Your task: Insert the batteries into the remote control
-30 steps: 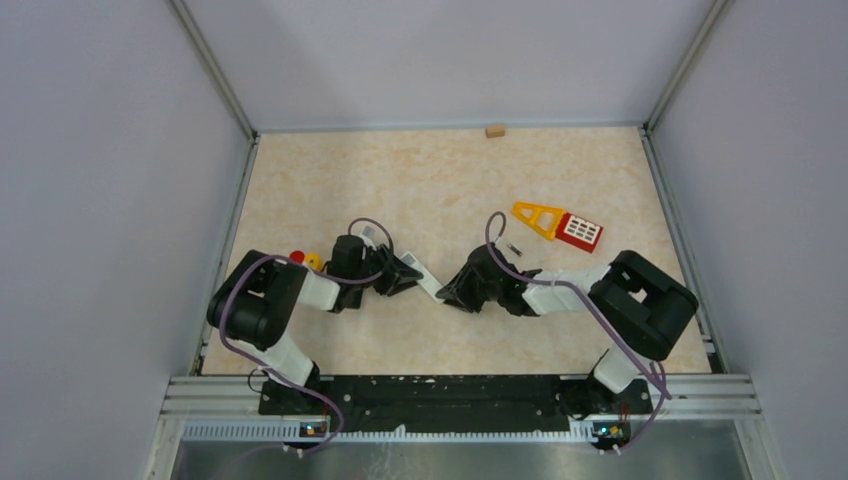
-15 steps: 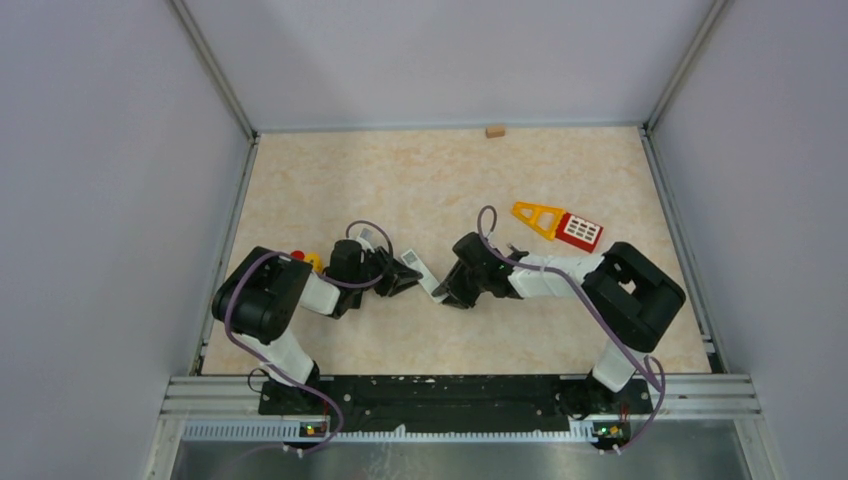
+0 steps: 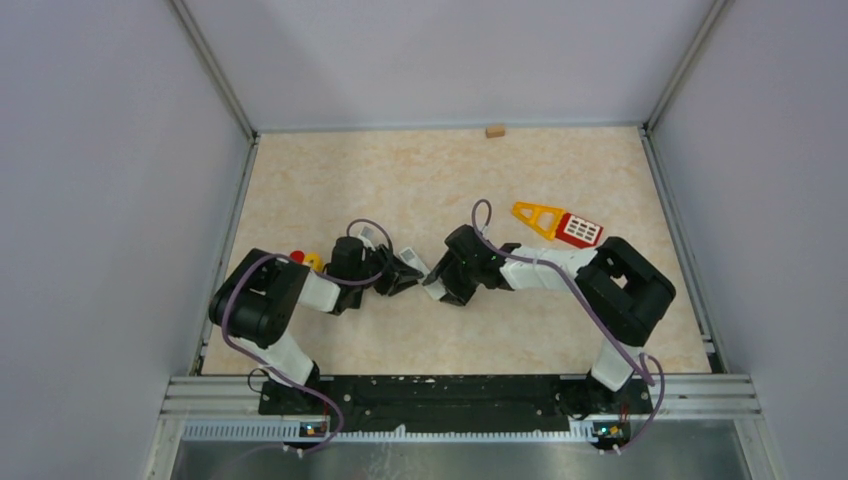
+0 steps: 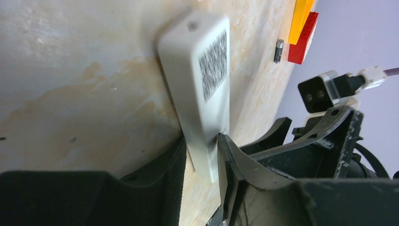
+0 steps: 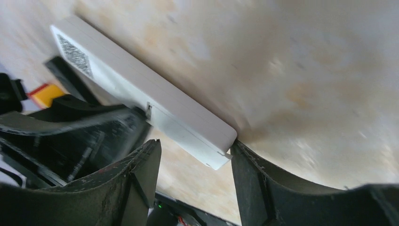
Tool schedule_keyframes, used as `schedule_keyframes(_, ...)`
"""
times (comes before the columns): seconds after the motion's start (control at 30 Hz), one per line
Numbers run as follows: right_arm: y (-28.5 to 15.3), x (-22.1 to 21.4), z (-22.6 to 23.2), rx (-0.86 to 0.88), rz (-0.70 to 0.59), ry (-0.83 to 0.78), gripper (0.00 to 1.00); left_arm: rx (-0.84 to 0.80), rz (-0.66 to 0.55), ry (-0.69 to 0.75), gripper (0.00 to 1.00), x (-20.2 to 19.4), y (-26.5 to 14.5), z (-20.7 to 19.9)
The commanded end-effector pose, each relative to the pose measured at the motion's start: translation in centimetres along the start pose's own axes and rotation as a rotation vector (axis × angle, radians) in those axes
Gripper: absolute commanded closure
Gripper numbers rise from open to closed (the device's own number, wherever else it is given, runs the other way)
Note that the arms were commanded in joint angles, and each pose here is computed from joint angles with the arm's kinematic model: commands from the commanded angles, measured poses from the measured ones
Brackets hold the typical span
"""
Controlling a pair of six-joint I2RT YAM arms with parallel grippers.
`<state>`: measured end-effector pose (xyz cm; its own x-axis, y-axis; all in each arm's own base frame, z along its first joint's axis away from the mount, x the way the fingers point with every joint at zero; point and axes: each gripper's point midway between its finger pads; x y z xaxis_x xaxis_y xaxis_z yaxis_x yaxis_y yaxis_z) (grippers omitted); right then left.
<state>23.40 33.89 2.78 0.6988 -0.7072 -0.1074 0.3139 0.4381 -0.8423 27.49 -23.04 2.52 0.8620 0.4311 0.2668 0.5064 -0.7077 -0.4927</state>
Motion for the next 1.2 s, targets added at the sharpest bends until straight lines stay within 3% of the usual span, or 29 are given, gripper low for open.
schedule_keyframes(0.0, 2.9, 4.8, -0.2, 0.033, -0.206, -0.046, 0.41, 0.269, 0.067, -0.036, 0.6, -2.3, -0.8, 5.7)
schedule_keyframes(0.33, -0.2, 4.6, 1.0, 0.136, -0.205, -0.169, 0.4, 0.172, -0.023, 0.1, 0.35, 3.1, -1.4, -1.1)
schedule_keyframes(0.47, -1.0, 4.7, 0.5, 0.134, -0.209, -0.188, 0.36, 0.228, -0.073, 0.164, 0.24, 5.0, -2.7, -1.7)
schedule_keyframes(0.63, -1.5, 4.6, 0.5, 0.156, -0.203, -0.198, 0.38, 0.265, -0.146, 0.253, 0.17, 8.1, -3.8, -2.1)
schedule_keyframes(0.73, -1.7, 4.2, 1.2, 0.183, -0.185, -0.207, 0.41, 0.267, -0.11, 0.305, 0.17, 9.3, -2.9, -2.4)
schedule_keyframes(0.8, -1.8, 4.0, 1.8, 0.2, -0.177, -0.216, 0.43, 0.282, -0.067, 0.309, 0.22, 9.5, -1.9, -1.7)
schedule_keyframes(1.0, -1.7, 3.6, 2.1, 0.208, -0.158, -0.217, 0.54, 0.318, -0.105, 0.386, 0.28, 11.4, -1.4, -1.2)
schedule_keyframes(1.17, -1.4, 3.6, 2.1, 0.192, -0.15, -0.202, 0.63, 0.305, -0.065, 0.39, 0.31, 11.1, -0.7, -1.0)
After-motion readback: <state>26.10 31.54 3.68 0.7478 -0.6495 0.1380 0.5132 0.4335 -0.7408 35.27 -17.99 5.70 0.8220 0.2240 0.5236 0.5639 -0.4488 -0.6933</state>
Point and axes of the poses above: each gripper's point midway between its finger pads, its own y axis out along the fingers, its own z axis along the line the jaws close on, x = y × z, and after that the axes turned 12 degrees about y, right-handed
